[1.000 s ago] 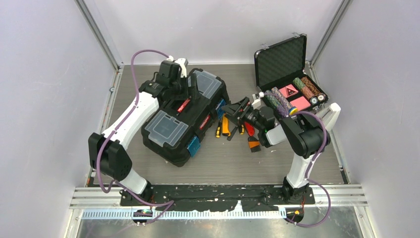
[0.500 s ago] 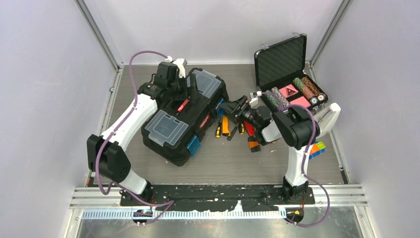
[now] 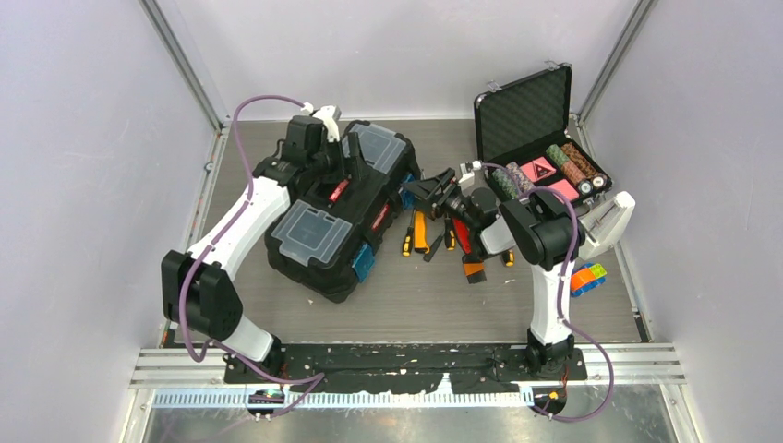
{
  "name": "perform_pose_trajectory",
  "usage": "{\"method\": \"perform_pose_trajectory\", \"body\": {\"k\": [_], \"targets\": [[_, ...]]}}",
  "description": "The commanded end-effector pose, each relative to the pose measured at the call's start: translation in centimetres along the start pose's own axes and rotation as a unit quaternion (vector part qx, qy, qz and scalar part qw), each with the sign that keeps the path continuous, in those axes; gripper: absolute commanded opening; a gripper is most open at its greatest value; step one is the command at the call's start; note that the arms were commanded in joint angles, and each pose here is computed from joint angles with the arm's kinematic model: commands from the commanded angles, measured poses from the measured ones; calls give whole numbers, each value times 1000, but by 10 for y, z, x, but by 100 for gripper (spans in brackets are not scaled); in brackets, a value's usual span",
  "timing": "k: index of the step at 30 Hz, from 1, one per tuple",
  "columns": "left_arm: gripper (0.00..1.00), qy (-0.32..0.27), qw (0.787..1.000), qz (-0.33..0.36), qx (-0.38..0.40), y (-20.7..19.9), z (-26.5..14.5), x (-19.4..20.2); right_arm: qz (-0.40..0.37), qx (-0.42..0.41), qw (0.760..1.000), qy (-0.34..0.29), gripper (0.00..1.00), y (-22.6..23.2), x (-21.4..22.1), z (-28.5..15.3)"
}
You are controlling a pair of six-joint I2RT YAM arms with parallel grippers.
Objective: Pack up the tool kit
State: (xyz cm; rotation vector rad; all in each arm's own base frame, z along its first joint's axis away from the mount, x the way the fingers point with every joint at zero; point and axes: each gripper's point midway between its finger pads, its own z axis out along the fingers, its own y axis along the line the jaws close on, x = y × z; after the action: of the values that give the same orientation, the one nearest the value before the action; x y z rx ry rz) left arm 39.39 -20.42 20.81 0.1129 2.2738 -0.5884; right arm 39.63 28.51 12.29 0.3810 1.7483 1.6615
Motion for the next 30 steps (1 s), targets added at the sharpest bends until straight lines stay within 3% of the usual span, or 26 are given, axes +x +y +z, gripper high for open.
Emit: {"method": "perform_pose_trajectory", "body": {"k": [1,11,16,23,30], "targets": [[79,207,976,-53,-49,33,19,123,-92,-190,977,-3,96,114,-9,22],[80,229,970,-82,-29,31,16,153,-111,-260,959,20,96,155,-21,48],[80,239,967,-79,-36,35,13,164,-118,-260,958,39,97,156,-13,41],[79,254,963,-69,-50,36,17,181,-149,-296,942,49,98,197,-11,25],[78,256,964,-55,-48,29,16,182,-168,-245,953,54,100,189,-15,37]]}}
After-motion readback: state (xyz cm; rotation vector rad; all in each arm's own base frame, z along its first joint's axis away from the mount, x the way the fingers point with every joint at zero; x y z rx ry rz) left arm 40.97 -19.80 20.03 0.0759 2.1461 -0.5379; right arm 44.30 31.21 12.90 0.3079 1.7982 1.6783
